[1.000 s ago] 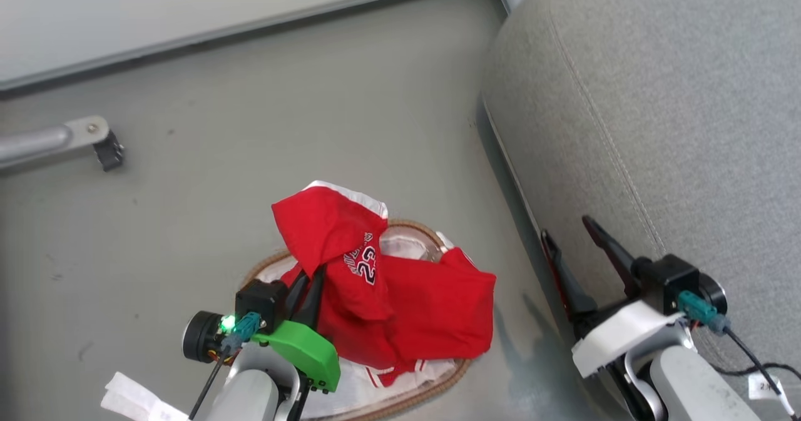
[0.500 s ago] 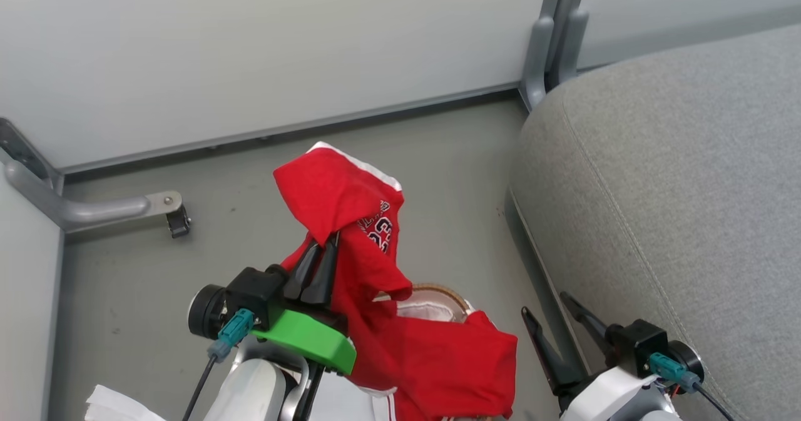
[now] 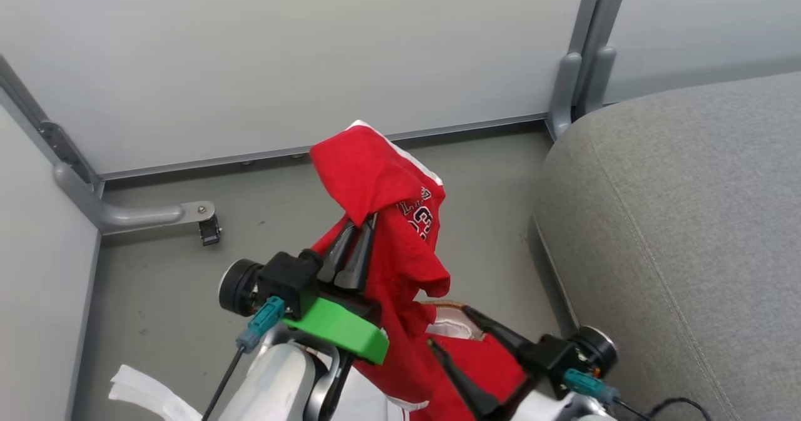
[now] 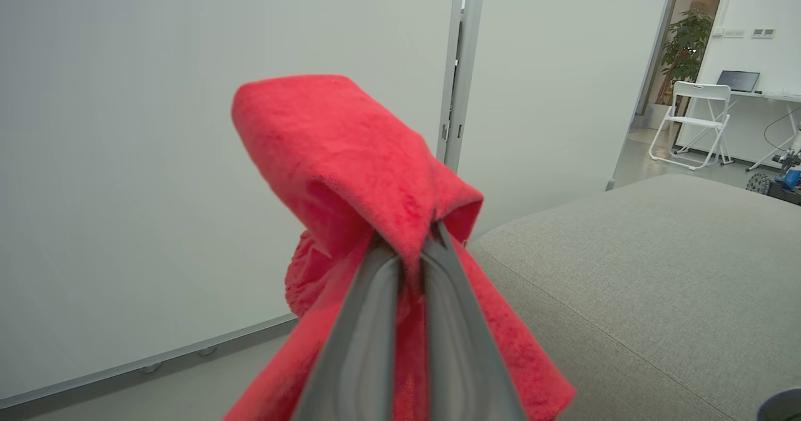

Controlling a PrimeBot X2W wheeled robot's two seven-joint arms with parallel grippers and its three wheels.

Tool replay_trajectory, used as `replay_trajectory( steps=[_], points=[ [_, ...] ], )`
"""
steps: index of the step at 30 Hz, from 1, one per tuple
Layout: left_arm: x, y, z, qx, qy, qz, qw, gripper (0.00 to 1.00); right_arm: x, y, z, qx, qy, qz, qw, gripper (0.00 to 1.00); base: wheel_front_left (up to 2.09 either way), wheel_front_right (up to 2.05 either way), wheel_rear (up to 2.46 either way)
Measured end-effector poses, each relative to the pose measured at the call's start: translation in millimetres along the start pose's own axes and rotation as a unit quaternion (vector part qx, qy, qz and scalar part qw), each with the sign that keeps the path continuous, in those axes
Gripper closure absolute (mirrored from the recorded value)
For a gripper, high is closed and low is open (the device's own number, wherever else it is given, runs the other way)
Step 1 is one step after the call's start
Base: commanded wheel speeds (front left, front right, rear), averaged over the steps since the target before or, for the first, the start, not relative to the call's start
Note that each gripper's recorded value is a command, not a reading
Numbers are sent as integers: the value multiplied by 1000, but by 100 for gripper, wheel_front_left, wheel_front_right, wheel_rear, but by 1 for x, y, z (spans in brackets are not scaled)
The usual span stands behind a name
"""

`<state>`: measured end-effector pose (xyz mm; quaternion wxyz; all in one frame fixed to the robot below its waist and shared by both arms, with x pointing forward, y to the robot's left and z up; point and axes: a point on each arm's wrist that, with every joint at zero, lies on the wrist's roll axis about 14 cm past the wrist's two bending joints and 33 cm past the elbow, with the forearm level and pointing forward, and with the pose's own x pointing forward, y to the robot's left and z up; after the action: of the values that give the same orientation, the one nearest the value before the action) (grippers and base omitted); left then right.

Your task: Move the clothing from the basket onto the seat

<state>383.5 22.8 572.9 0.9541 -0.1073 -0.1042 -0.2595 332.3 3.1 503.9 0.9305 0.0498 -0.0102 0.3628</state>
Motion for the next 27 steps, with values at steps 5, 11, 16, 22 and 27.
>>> replay_trajectory(
  steps=[5, 11, 16, 22, 27],
  points=[
    [0, -4, 1, -1, 1, -2, 1000, 100, 24, 28, 14, -15, -18, 57, 998, 0, 0, 0, 0],
    [-3, -12, 3, -4, 1, -10, 1000, 100, 49, 32, 22, -49, -27, 68, 996, 0, 0, 0, 0],
    [-5, -24, 4, -9, 1, -27, 1000, 100, 65, 33, 14, -78, -12, 75, 994, 0, 0, 0, 0],
    [-13, -28, 5, -16, 3, -27, 999, 100, 74, 30, 2, -74, 8, 73, 995, 100, 0, 0, 0],
    [-15, -20, 3, -6, 7, -12, 1000, 100, 77, 36, 4, -56, 4, 78, 995, 100, 0, 0, 0]
  ],
)
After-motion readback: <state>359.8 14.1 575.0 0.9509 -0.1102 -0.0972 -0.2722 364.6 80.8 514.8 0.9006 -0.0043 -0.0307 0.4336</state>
